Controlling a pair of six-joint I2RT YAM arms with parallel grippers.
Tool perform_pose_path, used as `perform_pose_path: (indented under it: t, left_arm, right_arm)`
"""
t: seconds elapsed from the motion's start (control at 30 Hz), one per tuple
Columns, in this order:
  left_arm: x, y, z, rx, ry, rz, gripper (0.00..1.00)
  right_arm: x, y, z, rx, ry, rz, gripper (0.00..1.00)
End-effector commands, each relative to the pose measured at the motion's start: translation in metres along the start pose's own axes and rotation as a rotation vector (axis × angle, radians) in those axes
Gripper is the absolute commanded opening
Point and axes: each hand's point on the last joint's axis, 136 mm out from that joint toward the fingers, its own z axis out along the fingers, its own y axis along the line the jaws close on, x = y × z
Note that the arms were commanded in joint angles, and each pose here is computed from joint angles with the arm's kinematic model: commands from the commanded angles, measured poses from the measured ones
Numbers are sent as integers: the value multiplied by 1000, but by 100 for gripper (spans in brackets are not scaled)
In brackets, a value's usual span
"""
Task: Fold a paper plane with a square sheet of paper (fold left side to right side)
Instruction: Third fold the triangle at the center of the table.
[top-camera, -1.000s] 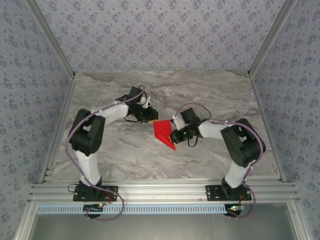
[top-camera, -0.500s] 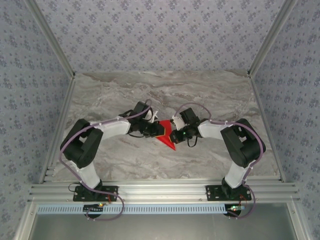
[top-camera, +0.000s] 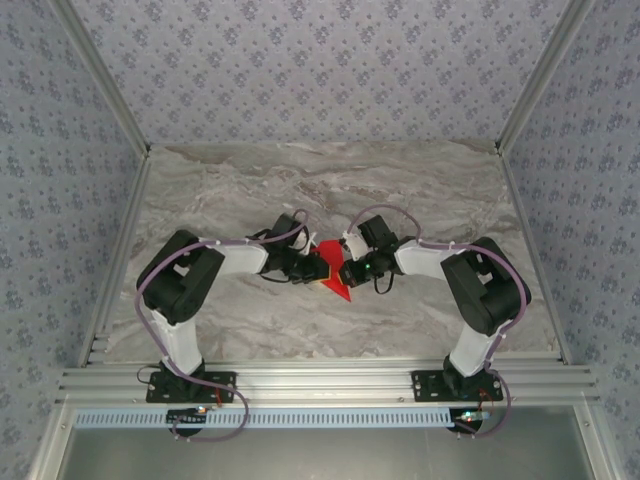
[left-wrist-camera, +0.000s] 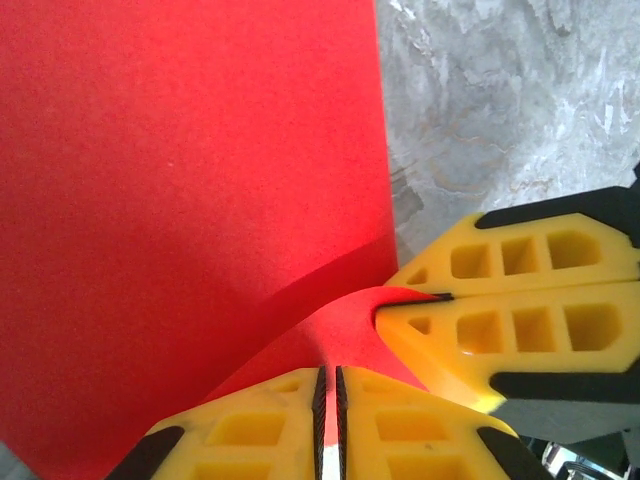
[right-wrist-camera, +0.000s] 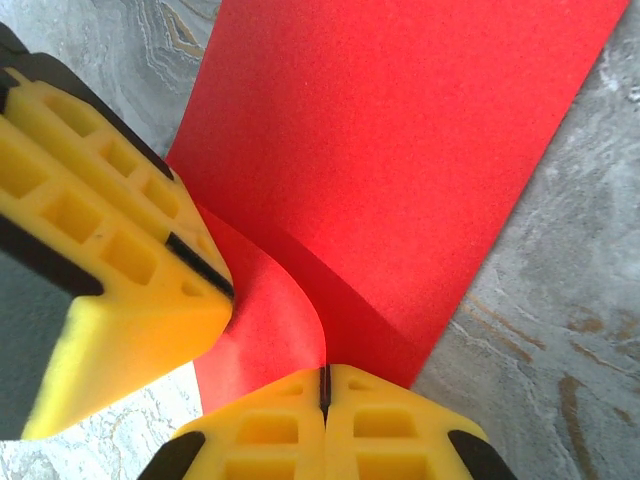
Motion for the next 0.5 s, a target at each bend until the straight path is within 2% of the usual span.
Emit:
perform_pose_path:
  t: [0.0, 0.23, 0.47]
  left_arm:
    - [1, 11, 8, -28, -4, -5, 13]
    - [11, 31, 14, -79, 17, -32, 12]
    - [21, 45, 16, -112, 31, -54, 11]
  right_arm:
    - [35, -11, 6, 55, 131, 32, 0]
    - [14, -3, -7, 44, 82, 22, 2]
    - [-32, -3, -52, 95, -47, 27, 29]
